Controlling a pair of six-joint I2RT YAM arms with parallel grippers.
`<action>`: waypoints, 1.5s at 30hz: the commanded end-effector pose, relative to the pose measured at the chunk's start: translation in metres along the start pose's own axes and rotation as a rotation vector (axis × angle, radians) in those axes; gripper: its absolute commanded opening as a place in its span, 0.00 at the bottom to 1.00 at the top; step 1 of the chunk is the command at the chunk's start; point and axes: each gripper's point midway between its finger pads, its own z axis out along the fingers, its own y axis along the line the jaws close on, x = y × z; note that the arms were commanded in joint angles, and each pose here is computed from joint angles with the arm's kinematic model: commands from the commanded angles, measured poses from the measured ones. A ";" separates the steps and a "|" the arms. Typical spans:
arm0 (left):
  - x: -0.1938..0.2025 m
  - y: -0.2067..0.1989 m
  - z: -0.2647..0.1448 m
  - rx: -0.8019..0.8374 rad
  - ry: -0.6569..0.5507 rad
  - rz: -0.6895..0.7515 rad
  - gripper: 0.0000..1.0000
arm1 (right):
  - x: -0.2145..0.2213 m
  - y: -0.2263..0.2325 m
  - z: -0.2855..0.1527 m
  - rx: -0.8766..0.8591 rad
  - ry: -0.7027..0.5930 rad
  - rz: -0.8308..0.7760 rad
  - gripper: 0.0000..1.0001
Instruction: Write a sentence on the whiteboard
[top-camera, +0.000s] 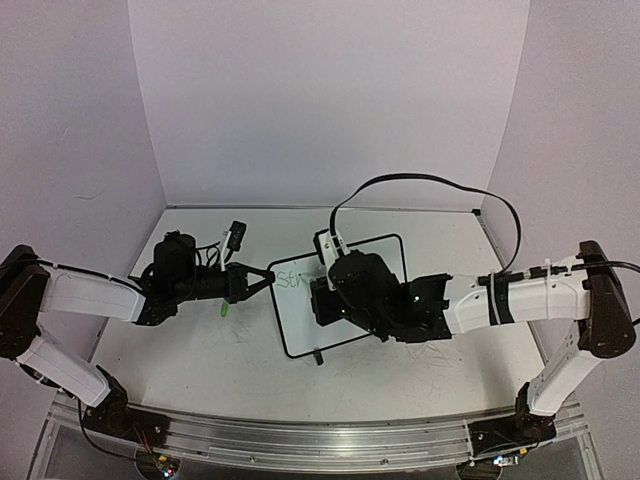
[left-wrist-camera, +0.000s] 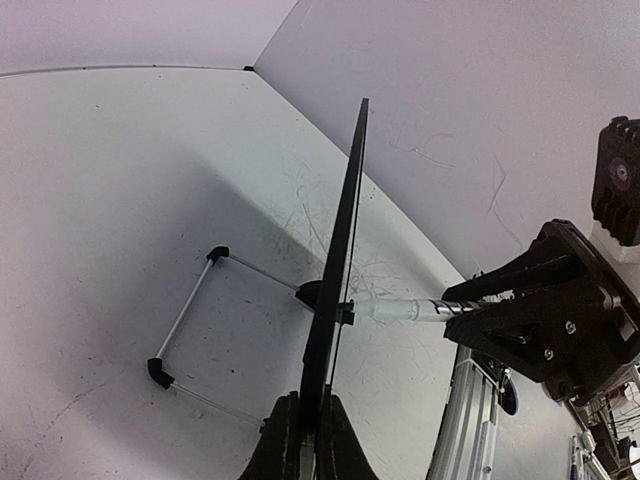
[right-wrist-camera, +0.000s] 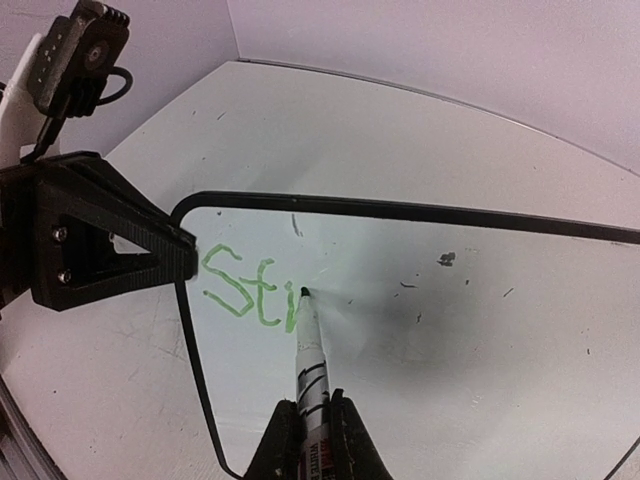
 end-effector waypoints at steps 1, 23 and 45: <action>-0.030 -0.016 -0.005 0.038 -0.074 0.052 0.00 | -0.017 -0.007 0.003 0.052 -0.043 0.017 0.00; -0.031 -0.017 -0.004 0.038 -0.075 0.052 0.00 | -0.013 -0.007 -0.006 -0.035 -0.043 0.040 0.00; -0.032 -0.016 -0.002 0.040 -0.074 0.054 0.00 | -0.003 -0.006 -0.001 -0.034 -0.006 0.024 0.00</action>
